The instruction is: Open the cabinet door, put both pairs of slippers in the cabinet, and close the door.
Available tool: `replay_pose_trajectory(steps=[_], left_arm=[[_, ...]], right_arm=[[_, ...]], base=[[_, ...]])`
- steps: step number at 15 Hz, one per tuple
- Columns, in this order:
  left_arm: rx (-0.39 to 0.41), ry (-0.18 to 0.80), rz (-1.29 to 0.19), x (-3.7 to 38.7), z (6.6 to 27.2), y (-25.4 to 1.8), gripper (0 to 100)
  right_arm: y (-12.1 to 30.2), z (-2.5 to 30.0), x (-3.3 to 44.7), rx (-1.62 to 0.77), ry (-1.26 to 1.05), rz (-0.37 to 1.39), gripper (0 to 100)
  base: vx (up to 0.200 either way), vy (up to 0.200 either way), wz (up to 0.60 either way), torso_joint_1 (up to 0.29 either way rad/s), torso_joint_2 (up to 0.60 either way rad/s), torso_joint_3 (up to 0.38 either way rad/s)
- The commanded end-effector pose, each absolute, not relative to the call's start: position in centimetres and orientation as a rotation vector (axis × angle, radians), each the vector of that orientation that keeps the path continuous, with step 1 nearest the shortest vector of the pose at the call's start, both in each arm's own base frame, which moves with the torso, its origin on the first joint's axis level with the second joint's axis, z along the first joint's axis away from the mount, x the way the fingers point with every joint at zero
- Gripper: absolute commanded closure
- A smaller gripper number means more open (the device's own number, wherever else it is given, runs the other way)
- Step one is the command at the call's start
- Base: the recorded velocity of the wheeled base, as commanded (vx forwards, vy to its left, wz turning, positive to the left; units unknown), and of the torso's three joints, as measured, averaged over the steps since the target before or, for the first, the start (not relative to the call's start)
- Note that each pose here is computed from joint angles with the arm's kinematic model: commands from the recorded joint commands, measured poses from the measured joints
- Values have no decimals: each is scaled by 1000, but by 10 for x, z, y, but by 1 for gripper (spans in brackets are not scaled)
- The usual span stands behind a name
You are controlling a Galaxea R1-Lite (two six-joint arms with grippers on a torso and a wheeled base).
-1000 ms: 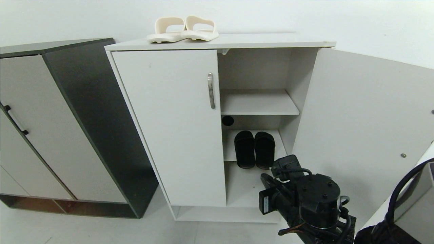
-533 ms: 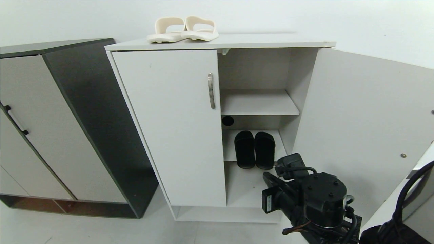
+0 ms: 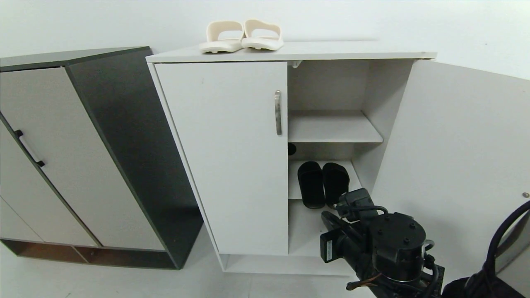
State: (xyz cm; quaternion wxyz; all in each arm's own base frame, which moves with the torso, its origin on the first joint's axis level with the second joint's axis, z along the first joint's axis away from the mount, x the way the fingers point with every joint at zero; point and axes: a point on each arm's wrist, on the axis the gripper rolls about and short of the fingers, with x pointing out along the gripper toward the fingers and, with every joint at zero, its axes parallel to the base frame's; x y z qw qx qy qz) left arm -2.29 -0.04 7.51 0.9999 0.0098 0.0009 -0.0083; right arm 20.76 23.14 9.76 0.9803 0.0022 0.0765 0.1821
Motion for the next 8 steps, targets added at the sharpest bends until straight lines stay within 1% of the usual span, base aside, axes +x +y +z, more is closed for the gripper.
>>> replay_pose_trajectory(steps=[1,8], left_arm=[[21,3,-17,-23,75,0,100],[21,4,-17,-23,75,0,100]], right_arm=[[231,99,208,8,150,362,100],[226,100,205,-1,152,355,100]], base=[[0,200,0,12,2,7],[0,200,0,1,1,1]])
